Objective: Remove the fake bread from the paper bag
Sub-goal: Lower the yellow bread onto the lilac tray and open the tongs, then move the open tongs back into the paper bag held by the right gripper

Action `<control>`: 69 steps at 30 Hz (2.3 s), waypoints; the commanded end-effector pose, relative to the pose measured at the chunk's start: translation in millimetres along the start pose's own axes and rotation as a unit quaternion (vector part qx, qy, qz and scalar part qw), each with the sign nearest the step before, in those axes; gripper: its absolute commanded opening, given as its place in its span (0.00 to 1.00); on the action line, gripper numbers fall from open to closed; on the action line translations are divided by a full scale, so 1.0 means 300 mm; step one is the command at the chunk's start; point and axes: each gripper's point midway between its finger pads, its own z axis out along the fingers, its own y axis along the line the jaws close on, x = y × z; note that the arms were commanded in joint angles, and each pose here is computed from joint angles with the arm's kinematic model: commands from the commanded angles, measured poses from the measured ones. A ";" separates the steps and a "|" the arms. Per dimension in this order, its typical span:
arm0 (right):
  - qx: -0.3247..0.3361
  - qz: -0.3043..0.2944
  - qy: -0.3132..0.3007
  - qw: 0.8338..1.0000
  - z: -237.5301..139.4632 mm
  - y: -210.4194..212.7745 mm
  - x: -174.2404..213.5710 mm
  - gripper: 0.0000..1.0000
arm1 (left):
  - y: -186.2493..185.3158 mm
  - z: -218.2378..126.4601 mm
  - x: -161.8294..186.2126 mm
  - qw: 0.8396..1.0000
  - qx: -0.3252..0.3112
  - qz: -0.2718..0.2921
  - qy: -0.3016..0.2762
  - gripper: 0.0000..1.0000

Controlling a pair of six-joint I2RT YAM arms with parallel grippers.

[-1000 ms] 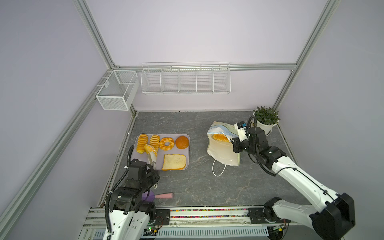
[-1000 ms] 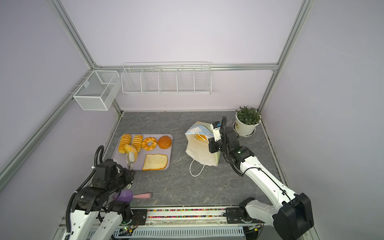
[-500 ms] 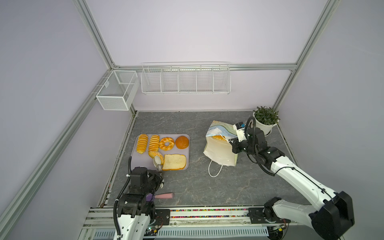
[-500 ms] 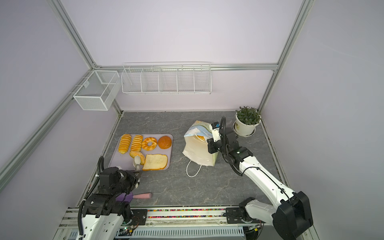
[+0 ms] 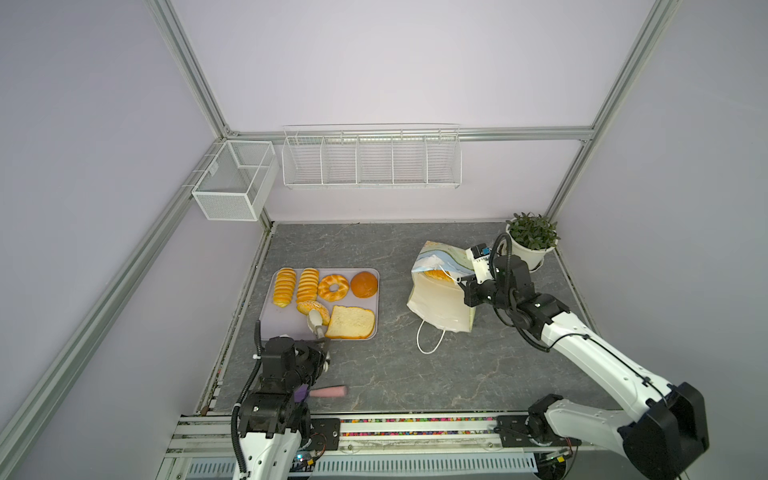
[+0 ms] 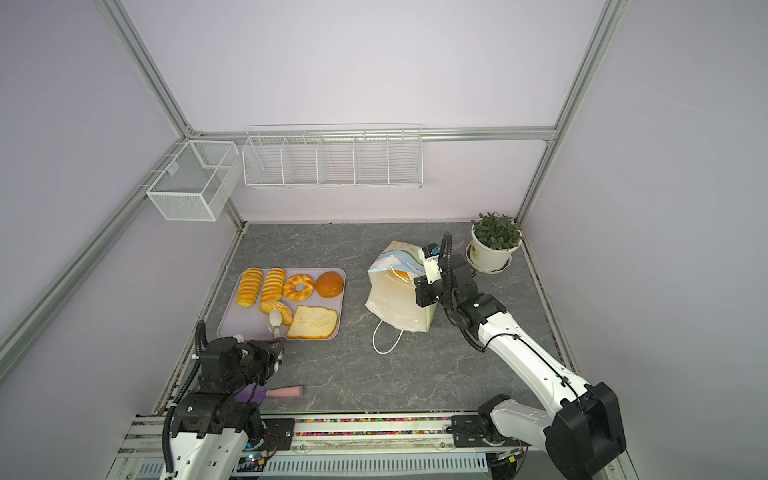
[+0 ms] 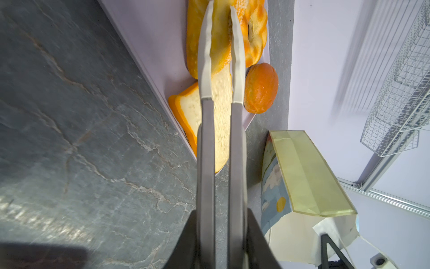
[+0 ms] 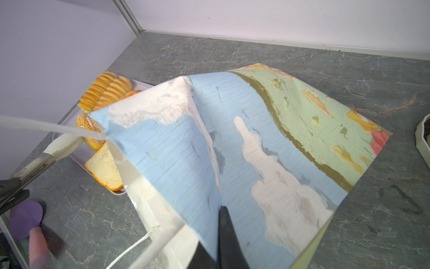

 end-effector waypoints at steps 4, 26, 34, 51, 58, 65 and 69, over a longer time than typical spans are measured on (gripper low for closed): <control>-0.008 -0.002 0.004 1.000 -0.001 0.009 0.019 0.07 | 0.052 -0.048 -0.004 0.998 -0.063 -0.009 -0.010 0.24; -0.010 0.003 0.000 1.000 -0.012 0.009 0.035 0.07 | 0.054 -0.206 -0.006 0.991 -0.129 0.024 -0.035 0.38; -0.015 0.005 -0.002 1.000 -0.010 0.014 0.028 0.07 | 0.002 -0.286 -0.036 0.984 -0.151 0.069 -0.060 0.35; -0.006 -0.005 -0.003 1.000 -0.022 0.013 -0.004 0.07 | -0.326 -0.310 -0.026 0.954 -0.084 0.289 0.009 0.19; 0.004 -0.006 0.001 1.000 -0.028 0.004 -0.011 0.07 | -0.505 -0.304 0.054 0.921 -0.015 0.387 0.047 0.17; 0.010 0.005 0.003 1.000 -0.024 -0.003 -0.016 0.07 | -0.606 -0.181 0.340 0.858 0.024 0.492 0.144 0.18; 0.010 0.016 0.005 1.000 -0.021 -0.002 -0.017 0.07 | -0.630 -0.123 0.518 0.818 0.015 0.539 0.199 0.19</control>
